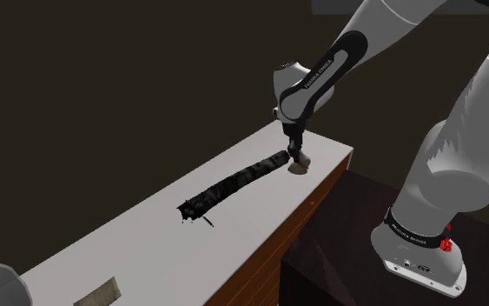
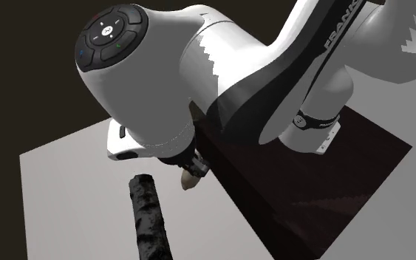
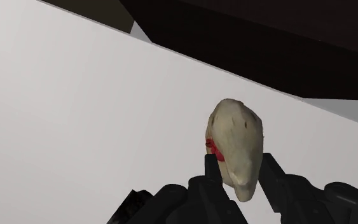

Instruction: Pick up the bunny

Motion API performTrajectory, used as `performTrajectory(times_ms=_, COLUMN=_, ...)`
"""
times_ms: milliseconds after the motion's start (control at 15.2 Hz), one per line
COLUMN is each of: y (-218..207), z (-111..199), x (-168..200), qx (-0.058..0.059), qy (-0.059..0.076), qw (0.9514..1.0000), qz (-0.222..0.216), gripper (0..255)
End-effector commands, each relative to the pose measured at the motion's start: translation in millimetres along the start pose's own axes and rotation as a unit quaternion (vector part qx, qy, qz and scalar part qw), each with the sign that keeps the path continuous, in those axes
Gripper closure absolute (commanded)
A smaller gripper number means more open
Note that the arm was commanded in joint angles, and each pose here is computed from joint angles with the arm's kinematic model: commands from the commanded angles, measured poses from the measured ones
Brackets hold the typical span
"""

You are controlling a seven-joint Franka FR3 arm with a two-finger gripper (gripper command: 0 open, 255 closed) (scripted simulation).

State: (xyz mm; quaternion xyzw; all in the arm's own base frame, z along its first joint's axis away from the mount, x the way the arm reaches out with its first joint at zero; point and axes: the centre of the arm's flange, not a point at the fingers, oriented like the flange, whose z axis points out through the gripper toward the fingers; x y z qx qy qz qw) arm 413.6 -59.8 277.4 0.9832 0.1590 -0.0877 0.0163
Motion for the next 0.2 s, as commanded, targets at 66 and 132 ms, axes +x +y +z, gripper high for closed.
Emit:
performTrajectory(times_ms=66, y=0.4, z=-10.5, x=-1.7, qx=0.0, qy=0.0, qw=1.0, qz=0.0, gripper=255)
performTrajectory(times_ms=132, y=0.4, z=-10.5, x=-1.7, qx=0.0, qy=0.0, qw=1.0, qz=0.0, gripper=255)
